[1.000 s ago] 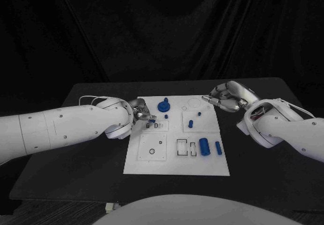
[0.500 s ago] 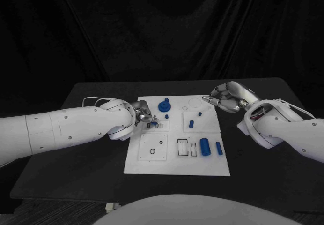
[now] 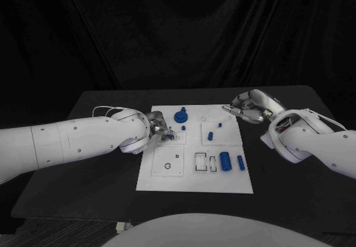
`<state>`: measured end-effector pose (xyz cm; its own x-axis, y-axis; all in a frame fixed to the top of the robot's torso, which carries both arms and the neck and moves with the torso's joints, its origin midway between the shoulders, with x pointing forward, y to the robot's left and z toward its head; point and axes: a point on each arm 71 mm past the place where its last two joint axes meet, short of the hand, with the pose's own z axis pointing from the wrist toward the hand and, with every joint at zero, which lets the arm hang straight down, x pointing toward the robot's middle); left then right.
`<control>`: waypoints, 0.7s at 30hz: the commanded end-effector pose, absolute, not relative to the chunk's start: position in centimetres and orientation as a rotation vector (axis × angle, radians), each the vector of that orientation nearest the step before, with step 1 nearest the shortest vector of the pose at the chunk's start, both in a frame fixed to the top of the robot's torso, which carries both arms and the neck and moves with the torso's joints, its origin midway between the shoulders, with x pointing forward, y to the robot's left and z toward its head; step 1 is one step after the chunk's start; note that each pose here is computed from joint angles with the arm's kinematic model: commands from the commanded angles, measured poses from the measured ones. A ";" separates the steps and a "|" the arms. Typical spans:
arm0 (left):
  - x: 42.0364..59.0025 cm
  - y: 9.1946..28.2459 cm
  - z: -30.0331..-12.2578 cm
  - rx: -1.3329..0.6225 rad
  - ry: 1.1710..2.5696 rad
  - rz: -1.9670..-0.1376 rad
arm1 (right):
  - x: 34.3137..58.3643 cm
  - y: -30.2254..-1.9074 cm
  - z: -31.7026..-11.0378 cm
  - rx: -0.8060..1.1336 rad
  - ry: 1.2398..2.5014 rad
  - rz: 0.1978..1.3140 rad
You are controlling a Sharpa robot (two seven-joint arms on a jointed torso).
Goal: Assemble the parts on the task board
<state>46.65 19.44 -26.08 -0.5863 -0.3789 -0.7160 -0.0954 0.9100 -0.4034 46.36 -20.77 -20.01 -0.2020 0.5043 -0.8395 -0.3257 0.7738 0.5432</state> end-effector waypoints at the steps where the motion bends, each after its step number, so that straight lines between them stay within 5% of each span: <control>1: 46.5 19.2 -26.4 -0.316 2.208 -0.408 | 46.3 -20.8 -20.1 0.150 1.608 0.747; 21: 46.5 19.1 -26.7 -0.309 2.221 -0.407 | 46.3 -20.8 -20.1 0.150 1.611 0.748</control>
